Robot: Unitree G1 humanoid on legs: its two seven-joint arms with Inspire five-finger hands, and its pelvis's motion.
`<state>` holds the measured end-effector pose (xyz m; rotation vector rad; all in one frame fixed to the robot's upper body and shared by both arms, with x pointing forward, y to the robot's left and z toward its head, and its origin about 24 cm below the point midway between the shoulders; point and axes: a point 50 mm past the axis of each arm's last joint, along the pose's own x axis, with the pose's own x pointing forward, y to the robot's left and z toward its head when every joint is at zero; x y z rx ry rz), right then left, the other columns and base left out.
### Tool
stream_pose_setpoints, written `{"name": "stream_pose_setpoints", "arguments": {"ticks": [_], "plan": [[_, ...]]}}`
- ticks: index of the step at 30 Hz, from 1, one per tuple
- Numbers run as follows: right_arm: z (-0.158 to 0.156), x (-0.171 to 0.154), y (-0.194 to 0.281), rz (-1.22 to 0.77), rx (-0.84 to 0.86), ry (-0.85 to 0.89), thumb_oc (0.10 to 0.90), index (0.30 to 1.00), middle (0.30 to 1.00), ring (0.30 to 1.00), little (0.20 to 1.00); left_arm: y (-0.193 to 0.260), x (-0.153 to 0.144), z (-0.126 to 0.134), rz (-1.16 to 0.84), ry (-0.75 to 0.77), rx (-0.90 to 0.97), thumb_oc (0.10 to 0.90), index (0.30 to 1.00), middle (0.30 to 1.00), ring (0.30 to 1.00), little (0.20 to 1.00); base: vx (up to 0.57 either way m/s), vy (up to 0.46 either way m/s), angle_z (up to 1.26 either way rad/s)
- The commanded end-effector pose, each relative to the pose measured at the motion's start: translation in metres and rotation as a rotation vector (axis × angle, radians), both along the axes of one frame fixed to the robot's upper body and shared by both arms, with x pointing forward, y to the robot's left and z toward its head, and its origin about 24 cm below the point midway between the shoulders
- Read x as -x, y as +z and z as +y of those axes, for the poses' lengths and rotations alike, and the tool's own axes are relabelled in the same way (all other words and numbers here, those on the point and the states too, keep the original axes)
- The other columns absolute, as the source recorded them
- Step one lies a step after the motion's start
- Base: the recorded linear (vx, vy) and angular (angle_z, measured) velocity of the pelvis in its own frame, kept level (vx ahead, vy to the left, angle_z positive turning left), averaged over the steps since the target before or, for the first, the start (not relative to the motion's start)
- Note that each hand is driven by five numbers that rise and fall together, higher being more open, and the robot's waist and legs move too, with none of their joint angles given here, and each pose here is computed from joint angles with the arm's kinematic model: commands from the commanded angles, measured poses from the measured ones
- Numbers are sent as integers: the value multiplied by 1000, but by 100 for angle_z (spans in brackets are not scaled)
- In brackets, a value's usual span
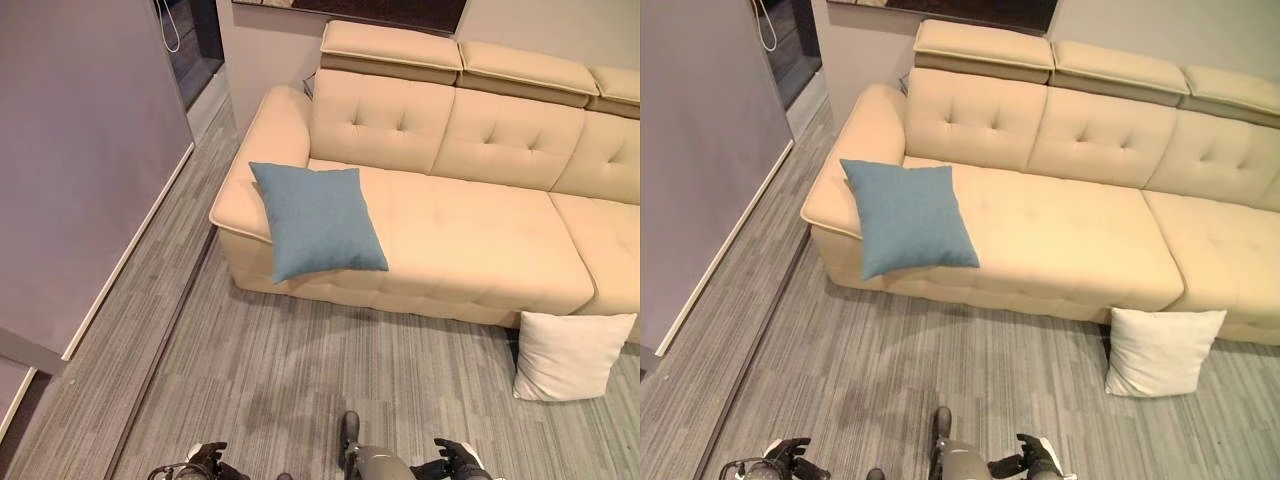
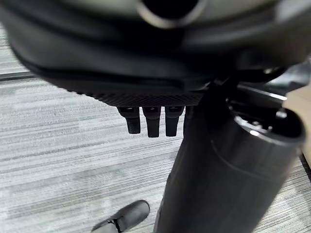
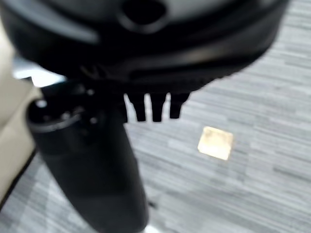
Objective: Pick up all the scattered cushions and arrange them neatly on the sofa.
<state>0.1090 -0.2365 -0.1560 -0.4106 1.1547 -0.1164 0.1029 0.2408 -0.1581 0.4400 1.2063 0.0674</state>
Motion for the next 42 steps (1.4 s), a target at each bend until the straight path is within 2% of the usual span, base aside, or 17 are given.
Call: {"name": "stream_pose_setpoints", "arguments": {"ticks": [1,3,10,20,25,31,42], "plan": [[-21,-7,8,-15,78,34,800,900,900,900,900,6,-16,6,-64,-26,-19,800,900,900,900,900,278,-146,32],[-23,5,4,24,74,20,800,900,900,900,900,4,-13,1,-53,-37,-2,800,900,900,900,900,234,-150,16],[-27,5,6,21,77,-4,800,900,900,900,900,8,-28,-5,-104,-55,14,800,900,900,900,900,125,-149,5],[-30,11,5,36,85,-15,800,900,900,900,900,4,-17,-7,-69,-48,21,800,900,900,900,900,232,64,-2],[-23,11,3,41,78,20,800,900,900,900,900,4,-14,-3,-58,-40,8,800,900,900,900,900,155,135,-30],[-15,-9,7,-18,67,47,800,900,900,900,900,10,-25,7,-92,-35,-19,800,900,900,900,900,156,145,7],[-28,-8,10,-4,132,71,800,900,900,900,900,12,-23,17,-103,2,-49,800,900,900,900,900,122,-46,17]]}}
